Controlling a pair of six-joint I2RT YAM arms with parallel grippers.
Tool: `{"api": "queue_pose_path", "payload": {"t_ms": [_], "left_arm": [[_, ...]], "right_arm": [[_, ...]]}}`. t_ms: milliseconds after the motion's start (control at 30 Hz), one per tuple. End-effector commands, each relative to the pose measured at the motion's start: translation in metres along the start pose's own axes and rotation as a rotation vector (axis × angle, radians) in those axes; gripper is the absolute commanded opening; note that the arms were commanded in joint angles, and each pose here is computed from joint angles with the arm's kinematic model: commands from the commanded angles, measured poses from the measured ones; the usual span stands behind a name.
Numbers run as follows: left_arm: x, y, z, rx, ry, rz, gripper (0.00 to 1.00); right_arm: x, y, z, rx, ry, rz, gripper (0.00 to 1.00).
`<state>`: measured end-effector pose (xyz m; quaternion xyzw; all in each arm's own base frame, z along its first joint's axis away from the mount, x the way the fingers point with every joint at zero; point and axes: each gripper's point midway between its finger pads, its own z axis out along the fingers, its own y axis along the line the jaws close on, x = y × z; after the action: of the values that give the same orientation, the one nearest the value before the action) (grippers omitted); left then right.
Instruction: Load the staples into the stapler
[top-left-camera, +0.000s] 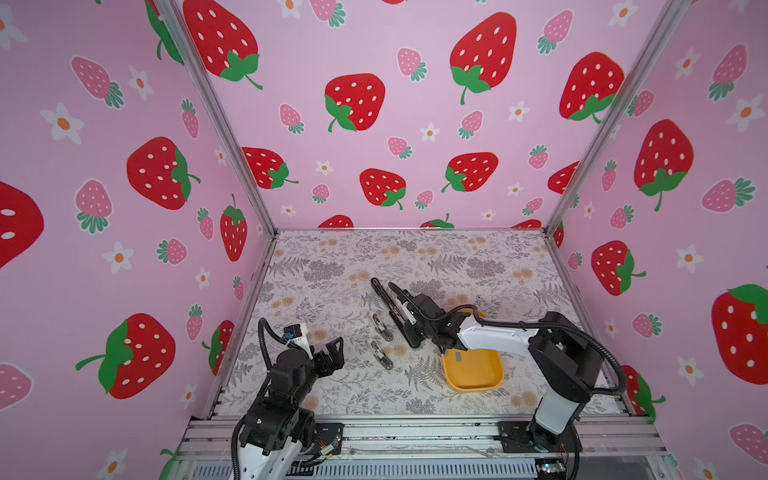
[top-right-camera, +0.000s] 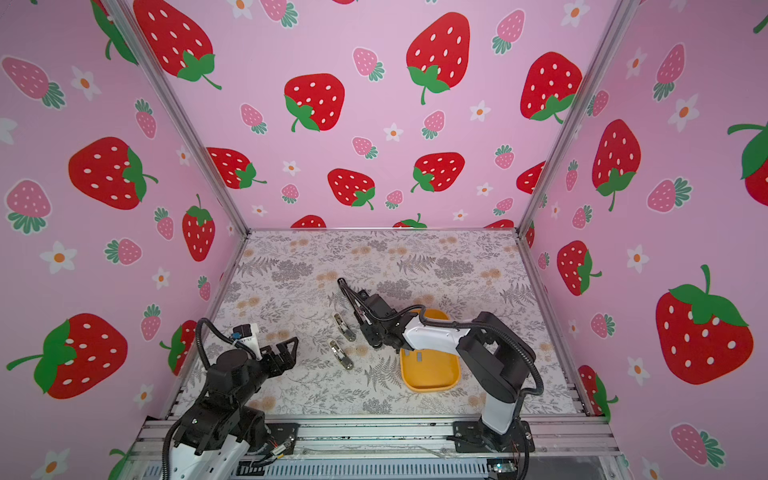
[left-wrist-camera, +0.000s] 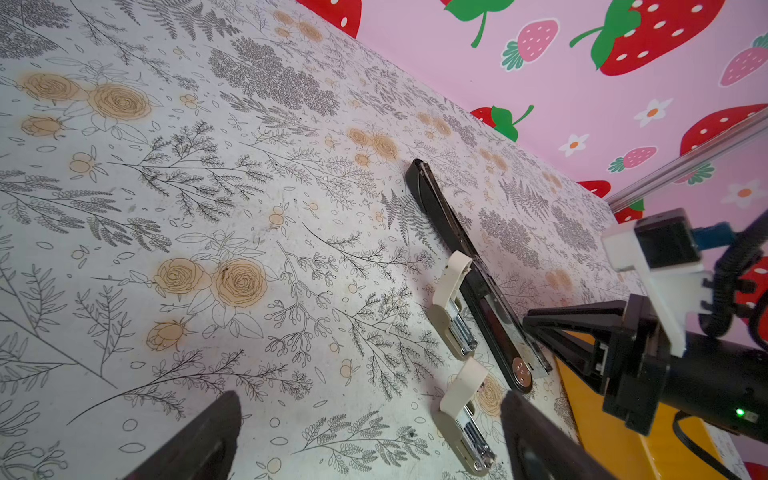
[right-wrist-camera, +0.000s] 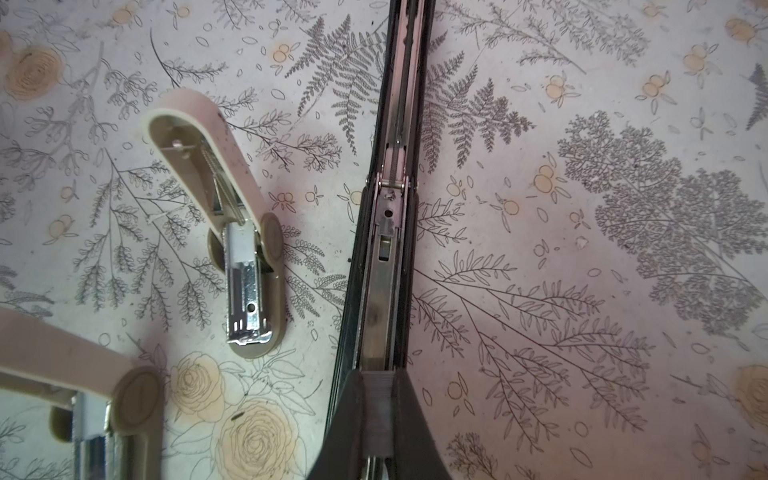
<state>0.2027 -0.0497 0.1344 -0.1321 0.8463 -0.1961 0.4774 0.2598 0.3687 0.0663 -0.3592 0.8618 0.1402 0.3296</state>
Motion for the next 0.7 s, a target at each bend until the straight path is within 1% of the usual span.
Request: {"api": "queue_pose_path", "payload": {"t_ms": [0, 267, 367, 667], "left_arm": [[0.004, 0.004, 0.001, -0.013, 0.006, -0.007, 0.99], [0.004, 0.004, 0.001, -0.012, 0.005, -0.007, 0.99], [0.004, 0.004, 0.001, -0.014, 0.005, -0.007, 0.99], [0.004, 0.003, 0.0, -0.01, 0.005, -0.007, 0.99]], "right_arm": [[-0.022, -0.001, -0.013, 0.009, -0.058, 0.021, 0.0], [-0.028, 0.004, -0.007, -0.015, -0.095, 0.044, 0.0], [-0.029, 0.008, -0.002, -0.036, -0.097, 0.039, 0.01], [-0.024, 0.007, 0.008, -0.038, -0.087, 0.04, 0.01]]}}
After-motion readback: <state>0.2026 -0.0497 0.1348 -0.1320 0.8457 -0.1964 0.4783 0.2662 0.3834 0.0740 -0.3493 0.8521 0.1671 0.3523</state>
